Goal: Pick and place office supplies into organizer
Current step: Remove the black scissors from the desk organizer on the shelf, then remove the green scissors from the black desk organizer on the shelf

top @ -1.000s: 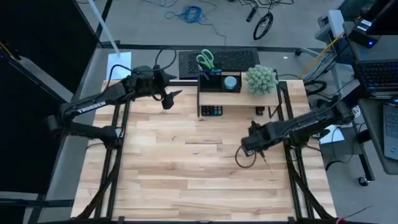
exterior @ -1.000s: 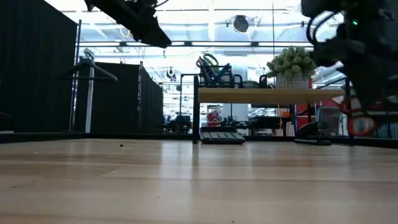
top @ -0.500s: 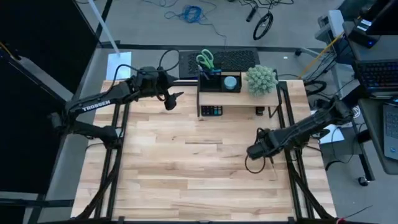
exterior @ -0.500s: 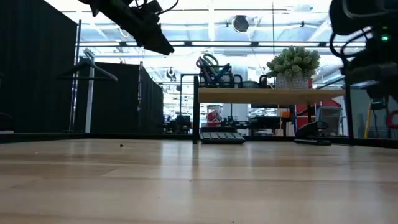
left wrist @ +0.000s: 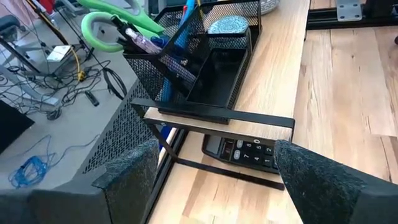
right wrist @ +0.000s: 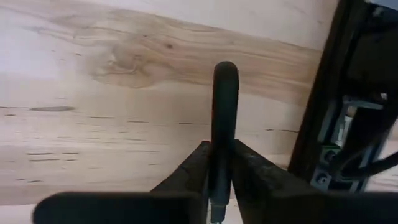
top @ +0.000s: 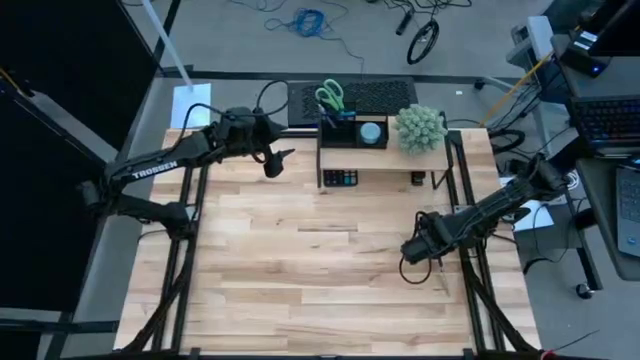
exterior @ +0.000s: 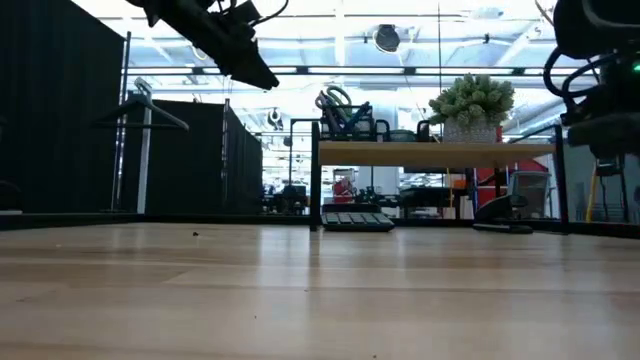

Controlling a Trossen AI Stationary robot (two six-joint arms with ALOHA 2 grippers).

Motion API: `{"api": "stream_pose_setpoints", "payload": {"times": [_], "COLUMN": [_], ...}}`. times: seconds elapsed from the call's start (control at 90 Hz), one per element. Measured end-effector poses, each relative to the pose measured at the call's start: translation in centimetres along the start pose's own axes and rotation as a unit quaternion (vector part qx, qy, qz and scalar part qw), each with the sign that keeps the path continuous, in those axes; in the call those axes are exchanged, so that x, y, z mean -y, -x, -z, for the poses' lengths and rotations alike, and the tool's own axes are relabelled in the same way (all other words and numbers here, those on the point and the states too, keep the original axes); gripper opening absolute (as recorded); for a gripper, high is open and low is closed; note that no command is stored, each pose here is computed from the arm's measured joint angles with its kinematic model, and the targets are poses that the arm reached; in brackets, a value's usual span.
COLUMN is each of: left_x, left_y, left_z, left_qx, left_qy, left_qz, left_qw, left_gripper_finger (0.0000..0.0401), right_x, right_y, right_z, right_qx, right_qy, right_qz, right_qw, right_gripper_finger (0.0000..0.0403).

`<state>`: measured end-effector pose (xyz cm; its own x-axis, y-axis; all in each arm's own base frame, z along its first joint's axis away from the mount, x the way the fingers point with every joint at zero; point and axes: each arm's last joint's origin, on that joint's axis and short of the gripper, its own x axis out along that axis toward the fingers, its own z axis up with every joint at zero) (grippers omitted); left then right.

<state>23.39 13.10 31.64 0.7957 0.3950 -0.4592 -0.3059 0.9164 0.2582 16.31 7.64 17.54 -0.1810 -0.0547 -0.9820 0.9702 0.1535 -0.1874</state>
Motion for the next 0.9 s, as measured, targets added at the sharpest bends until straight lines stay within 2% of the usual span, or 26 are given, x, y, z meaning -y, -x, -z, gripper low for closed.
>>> {"api": "stream_pose_setpoints", "payload": {"times": [0.233, 0.411, 0.522, 0.644, 0.7, 0.756, 0.833, 0.9], "left_x": [0.0, 0.0, 0.0, 0.0, 0.0, -0.1, -0.2, -0.3], "left_y": [0.0, 0.0, 0.0, 0.0, 0.0, 0.0, 0.0, 0.0], "left_z": [0.0, 0.0, 0.0, 0.0, -0.1, -0.1, -0.2, -0.2], "left_qx": [-0.003, -0.003, -0.002, 0.002, 0.003, 0.005, 0.004, -0.001], "left_qy": [0.000, 0.000, 0.000, 0.000, 0.000, 0.003, 0.022, 0.026], "left_qz": [0.001, 0.001, 0.001, 0.000, -0.001, -0.007, -0.032, -0.048], "left_qw": [1.000, 1.000, 1.000, 1.000, 1.000, 1.000, 0.999, 0.999], "left_gripper_finger": [0.0309, 0.0309, 0.0309, 0.0309, 0.0309, 0.0309, 0.0309, 0.0309], "right_x": [-0.1, 0.0, -0.3, -1.3, -2.1, -3.1, -4.8, -6.1], "right_y": [0.0, 0.3, 1.4, 3.7, 5.0, 6.6, 9.1, 11.4], "right_z": [-0.1, -0.1, -0.1, -1.0, -1.7, -2.4, -3.5, -4.8], "right_qx": [0.013, 0.009, 0.017, 0.082, 0.128, 0.185, 0.269, 0.337], "right_qy": [0.006, 0.023, 0.027, 0.062, 0.091, 0.129, 0.200, 0.269], "right_qz": [-0.005, -0.021, -0.053, -0.119, -0.152, -0.197, -0.254, -0.288], "right_qw": [1.000, 0.999, 0.998, 0.988, 0.976, 0.954, 0.907, 0.855], "right_gripper_finger": [0.0139, 0.0170, 0.0177, 0.0177, 0.0176, 0.0176, 0.0177, 0.0178]}}
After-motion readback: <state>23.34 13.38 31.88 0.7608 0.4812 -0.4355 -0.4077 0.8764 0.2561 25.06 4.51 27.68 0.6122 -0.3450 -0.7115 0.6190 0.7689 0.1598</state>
